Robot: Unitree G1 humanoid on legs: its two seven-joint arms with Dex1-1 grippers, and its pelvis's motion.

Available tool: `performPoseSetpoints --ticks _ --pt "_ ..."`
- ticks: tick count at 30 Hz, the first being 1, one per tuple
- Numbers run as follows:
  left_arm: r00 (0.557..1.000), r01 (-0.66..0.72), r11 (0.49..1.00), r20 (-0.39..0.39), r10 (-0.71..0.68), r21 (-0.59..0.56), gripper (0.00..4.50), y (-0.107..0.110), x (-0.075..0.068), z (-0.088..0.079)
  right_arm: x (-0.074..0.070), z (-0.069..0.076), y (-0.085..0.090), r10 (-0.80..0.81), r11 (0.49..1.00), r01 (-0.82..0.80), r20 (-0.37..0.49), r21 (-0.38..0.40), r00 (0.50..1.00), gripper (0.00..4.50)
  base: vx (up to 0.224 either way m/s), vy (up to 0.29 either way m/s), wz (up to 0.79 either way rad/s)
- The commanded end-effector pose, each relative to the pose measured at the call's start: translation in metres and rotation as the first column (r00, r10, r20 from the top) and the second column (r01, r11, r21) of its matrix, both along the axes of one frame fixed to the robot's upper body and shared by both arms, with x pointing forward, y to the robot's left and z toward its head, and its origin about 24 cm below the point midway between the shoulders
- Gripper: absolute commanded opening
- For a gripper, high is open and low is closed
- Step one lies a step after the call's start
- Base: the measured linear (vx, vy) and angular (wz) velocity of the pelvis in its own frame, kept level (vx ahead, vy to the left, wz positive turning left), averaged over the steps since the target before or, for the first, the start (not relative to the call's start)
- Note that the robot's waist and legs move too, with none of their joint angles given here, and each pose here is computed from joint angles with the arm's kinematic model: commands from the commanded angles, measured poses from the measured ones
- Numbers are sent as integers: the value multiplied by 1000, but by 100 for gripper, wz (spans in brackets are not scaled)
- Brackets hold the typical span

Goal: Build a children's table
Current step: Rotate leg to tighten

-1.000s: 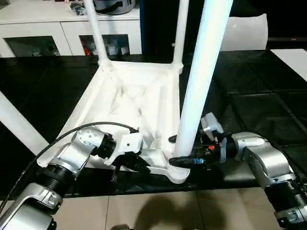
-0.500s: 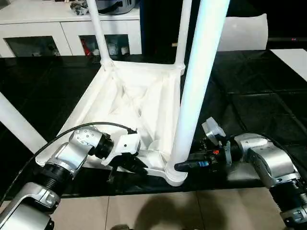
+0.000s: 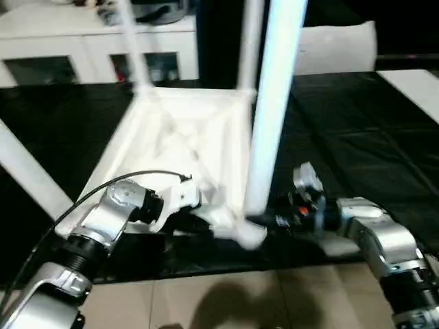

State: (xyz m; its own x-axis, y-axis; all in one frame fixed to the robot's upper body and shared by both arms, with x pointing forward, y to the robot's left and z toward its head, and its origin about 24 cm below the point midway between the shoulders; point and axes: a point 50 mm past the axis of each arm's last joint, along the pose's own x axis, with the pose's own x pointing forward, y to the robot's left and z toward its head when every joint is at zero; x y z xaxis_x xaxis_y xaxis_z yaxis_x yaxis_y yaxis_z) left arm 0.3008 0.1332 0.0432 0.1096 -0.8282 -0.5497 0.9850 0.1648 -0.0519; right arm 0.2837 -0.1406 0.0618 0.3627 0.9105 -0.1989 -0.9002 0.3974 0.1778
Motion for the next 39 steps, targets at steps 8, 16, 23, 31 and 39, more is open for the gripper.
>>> performPoseSetpoints --ticks 8,16,23,31,39 --pt "896 -418 894 85 435 -161 0 -48 36 16 37 -14 49 -448 893 441 -73 -90 891 194 0 0 0" --pt "871 -455 876 126 476 -161 0 -56 41 21 39 -13 57 -485 870 484 13 -96 874 265 8 -2 1" --pt "938 -296 950 157 308 -98 0 -42 27 11 31 -4 29 -388 921 389 77 -1 918 333 0 0 0" --pt "993 25 998 115 -18 -58 0 -25 -1 4 13 5 -5 -49 995 63 173 -80 984 385 0 0 0" --pt "968 246 969 53 -246 -12 0 -7 -15 7 -8 11 -10 265 964 -264 46 -29 963 352 0 0 0"
